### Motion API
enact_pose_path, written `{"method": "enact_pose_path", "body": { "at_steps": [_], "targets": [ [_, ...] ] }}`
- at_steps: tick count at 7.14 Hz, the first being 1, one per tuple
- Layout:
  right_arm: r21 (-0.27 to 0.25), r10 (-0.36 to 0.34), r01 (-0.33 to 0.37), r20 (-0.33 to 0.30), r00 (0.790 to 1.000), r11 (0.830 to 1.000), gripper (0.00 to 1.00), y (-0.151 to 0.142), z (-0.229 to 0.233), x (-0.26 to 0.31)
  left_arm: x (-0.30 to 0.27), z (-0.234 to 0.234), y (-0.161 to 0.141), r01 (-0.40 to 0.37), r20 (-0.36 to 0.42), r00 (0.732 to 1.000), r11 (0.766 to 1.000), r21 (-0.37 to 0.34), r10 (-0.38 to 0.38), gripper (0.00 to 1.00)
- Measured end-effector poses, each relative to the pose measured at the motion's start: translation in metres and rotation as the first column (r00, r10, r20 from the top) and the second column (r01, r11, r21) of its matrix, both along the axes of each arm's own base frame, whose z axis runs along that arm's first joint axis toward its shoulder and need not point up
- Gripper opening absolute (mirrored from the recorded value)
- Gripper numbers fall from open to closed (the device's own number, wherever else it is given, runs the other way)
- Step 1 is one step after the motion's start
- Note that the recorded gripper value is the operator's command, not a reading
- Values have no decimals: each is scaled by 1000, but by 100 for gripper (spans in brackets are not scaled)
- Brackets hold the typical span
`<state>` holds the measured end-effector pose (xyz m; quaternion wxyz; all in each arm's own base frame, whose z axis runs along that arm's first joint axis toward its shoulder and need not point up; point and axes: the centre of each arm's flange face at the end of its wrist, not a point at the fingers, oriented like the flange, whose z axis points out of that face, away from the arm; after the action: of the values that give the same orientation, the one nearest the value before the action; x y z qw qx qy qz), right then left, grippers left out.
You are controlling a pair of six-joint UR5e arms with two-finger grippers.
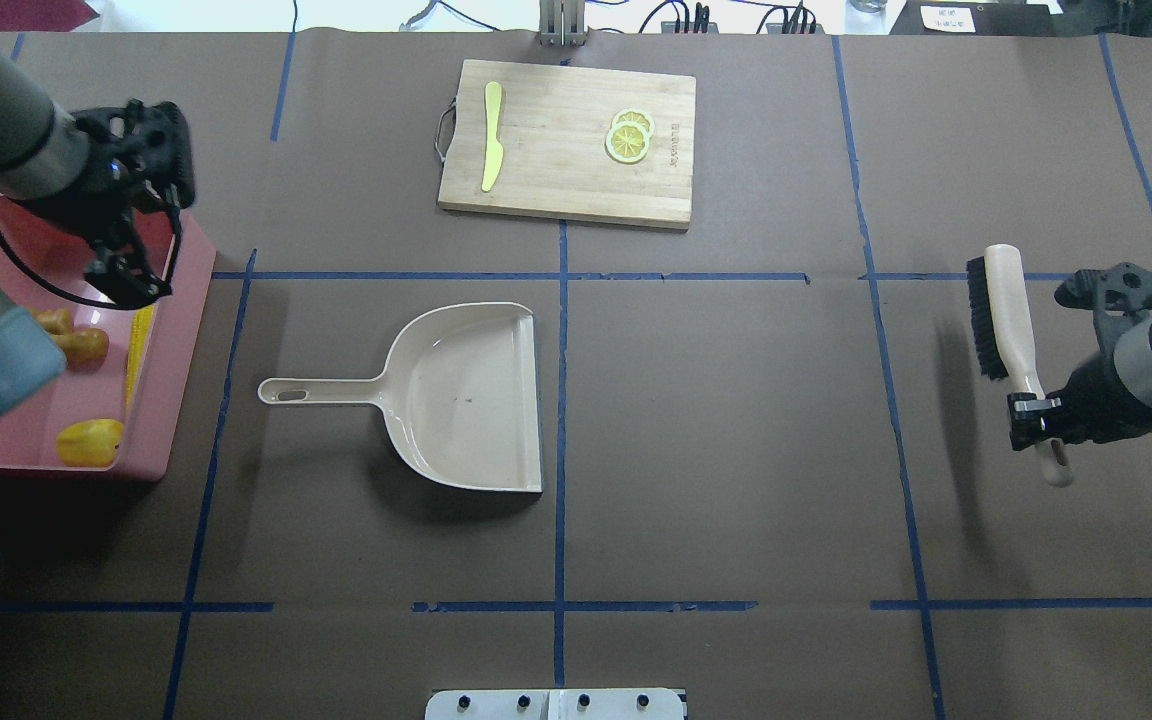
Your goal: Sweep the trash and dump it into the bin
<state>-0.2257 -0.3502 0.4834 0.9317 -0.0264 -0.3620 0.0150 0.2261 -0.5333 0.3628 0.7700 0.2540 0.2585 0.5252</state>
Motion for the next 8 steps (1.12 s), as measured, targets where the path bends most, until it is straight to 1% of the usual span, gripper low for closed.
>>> {"method": "enact_pose_path", "body": {
  "at_steps": [2,4,6,8],
  "targets": [
    [28,-18,18,12,1000,999,1,28,60,28,-56,40,-11,86,31,996,994,-71,-84,100],
    [42,-32,31,16,999,999,1,46,110,49,-92,58,-15,130,20,991,983,-132,-129,100],
    [26,-41,40,32,999,999,1,50,126,59,-108,61,-14,153,13,988,977,-148,-153,100],
    [16,-45,45,39,998,999,5,52,129,61,-112,63,-13,158,14,987,975,-153,-158,100]
  ]
}}
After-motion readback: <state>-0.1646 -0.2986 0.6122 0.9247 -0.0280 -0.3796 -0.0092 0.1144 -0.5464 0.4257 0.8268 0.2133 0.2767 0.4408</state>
